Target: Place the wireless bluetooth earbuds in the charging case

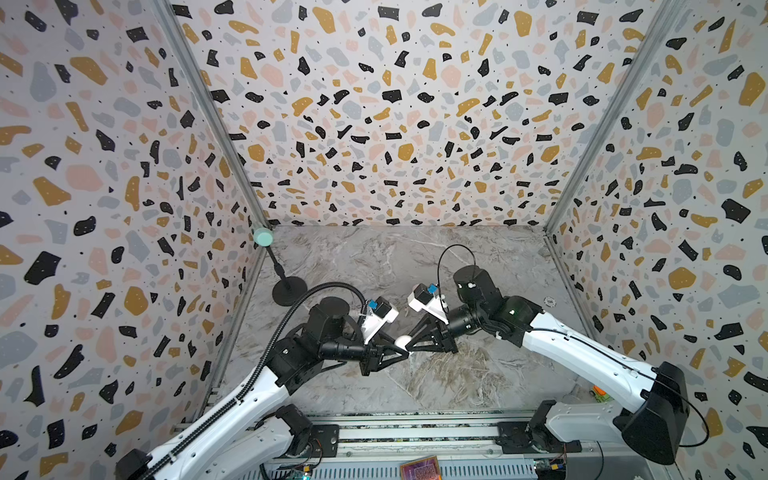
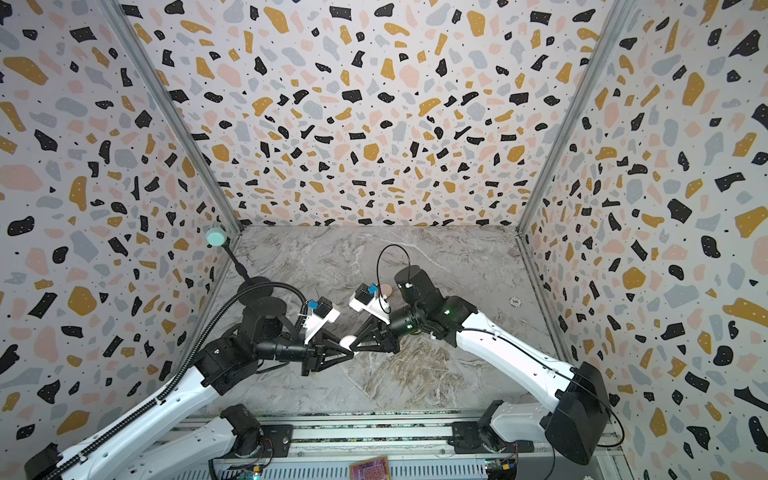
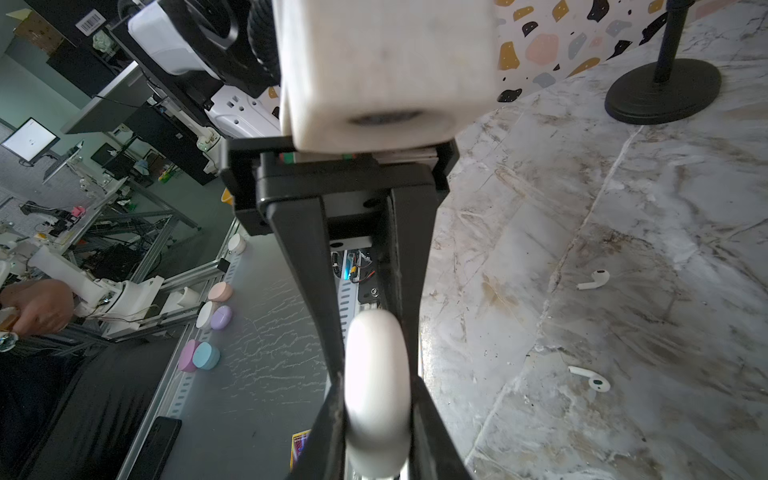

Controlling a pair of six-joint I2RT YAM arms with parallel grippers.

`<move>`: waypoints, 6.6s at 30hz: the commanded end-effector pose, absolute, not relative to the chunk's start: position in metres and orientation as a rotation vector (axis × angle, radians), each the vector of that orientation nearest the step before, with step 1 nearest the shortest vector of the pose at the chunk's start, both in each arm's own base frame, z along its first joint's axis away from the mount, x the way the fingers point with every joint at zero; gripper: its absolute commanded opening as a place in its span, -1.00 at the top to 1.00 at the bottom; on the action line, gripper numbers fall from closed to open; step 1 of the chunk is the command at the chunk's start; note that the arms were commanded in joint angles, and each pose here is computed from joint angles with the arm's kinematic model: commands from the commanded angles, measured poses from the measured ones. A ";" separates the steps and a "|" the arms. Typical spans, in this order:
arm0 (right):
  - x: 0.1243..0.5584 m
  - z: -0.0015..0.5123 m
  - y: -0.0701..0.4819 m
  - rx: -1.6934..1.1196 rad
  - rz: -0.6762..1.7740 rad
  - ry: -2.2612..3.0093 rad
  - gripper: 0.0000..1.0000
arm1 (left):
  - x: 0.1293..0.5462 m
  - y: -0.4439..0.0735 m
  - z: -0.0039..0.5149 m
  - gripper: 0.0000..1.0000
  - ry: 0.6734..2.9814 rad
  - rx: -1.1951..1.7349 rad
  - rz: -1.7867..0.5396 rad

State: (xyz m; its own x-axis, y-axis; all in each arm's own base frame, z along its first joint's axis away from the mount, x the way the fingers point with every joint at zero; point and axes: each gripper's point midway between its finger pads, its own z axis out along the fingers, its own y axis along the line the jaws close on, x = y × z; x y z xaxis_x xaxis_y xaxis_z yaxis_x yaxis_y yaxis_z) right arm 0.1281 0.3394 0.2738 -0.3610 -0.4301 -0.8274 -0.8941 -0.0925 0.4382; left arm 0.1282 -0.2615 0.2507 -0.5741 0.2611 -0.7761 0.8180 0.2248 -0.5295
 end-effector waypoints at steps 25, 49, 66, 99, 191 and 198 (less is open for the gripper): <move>0.158 0.309 0.308 -0.988 1.094 1.649 -0.98 | 0.179 -0.203 0.287 1.00 1.287 0.580 -0.869; 0.160 0.318 0.348 -1.014 0.823 1.375 -0.98 | 0.123 -0.225 0.295 1.00 1.183 0.779 -1.056; 0.129 0.335 0.337 -1.034 0.850 1.282 -0.98 | 0.121 -0.236 0.284 1.00 1.205 0.851 -1.072; 0.147 0.314 0.333 -1.047 0.694 1.326 -0.98 | 0.109 -0.242 0.279 1.00 1.185 0.918 -1.132; 0.234 0.059 0.394 -0.257 0.447 2.762 0.14 | 0.194 -0.115 0.314 1.00 1.195 0.254 -0.378; 0.233 0.052 0.395 -0.269 0.435 2.777 0.23 | 0.194 -0.116 0.315 1.00 1.193 0.256 -0.380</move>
State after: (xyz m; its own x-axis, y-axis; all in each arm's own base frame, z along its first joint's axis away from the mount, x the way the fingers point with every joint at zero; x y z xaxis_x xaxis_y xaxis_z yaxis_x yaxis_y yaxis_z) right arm 0.2319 0.3922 0.0438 -0.9354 -0.1259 -0.3303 -0.2226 0.9357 0.2736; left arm 0.1973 -0.1198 0.3002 0.2809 -0.1268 -0.9513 0.4191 0.9079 0.0027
